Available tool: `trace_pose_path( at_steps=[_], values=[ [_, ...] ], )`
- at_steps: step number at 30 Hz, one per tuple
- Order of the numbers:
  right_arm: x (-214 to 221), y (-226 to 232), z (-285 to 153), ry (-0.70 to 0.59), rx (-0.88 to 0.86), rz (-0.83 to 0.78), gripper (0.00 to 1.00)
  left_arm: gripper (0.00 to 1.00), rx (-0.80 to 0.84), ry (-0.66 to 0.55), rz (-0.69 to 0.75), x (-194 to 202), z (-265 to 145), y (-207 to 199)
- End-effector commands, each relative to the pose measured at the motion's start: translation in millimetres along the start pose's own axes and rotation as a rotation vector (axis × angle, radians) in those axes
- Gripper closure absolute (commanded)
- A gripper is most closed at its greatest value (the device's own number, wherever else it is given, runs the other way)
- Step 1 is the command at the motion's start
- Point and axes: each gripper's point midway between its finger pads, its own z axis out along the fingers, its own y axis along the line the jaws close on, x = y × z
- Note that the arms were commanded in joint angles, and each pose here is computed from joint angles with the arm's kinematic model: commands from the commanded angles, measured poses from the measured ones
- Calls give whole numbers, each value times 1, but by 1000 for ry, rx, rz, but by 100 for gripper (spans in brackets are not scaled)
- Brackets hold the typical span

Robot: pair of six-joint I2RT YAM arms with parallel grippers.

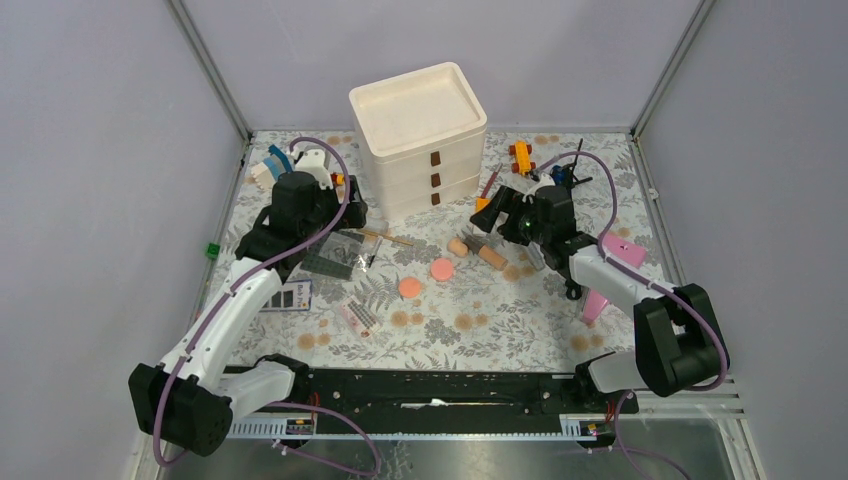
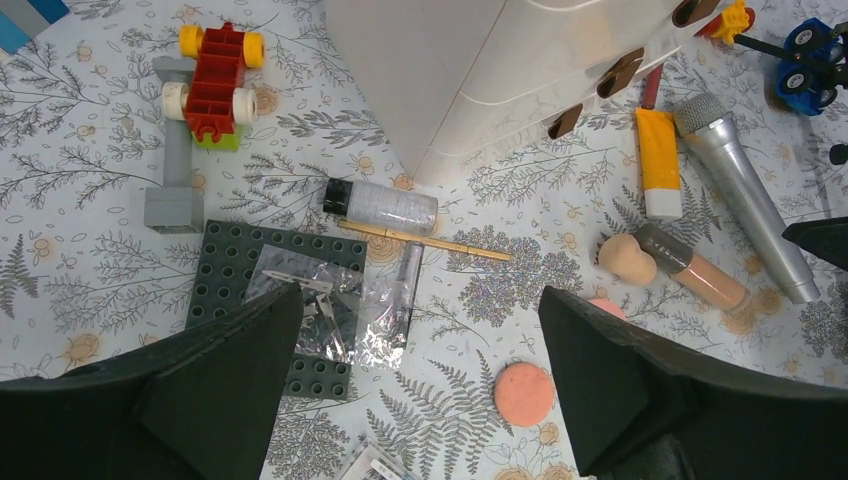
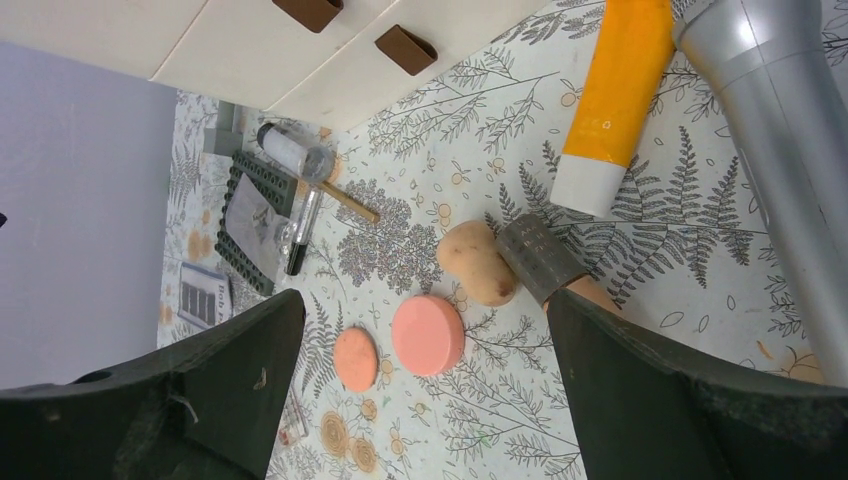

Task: Organize the makeup
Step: Open the drawer in the storage box.

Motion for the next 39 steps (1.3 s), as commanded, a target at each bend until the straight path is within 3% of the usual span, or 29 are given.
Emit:
trace_pose_path(
  at_steps=[1, 9, 26, 39],
  values=[
    [-12, 14, 3, -64, -38, -11, 1, 1, 15, -57, -18, -16, -4, -6],
    [-9, 13, 7, -100, -45, -2, 1, 1, 19, -13, -30, 1, -2, -4],
    [14, 30, 45, -21, -63, 3, 1, 1, -36, -20, 6, 6, -7, 9],
    [-1, 15, 47, -35, 32, -214, 1, 1, -26, -16, 12, 7, -7, 7]
  ],
)
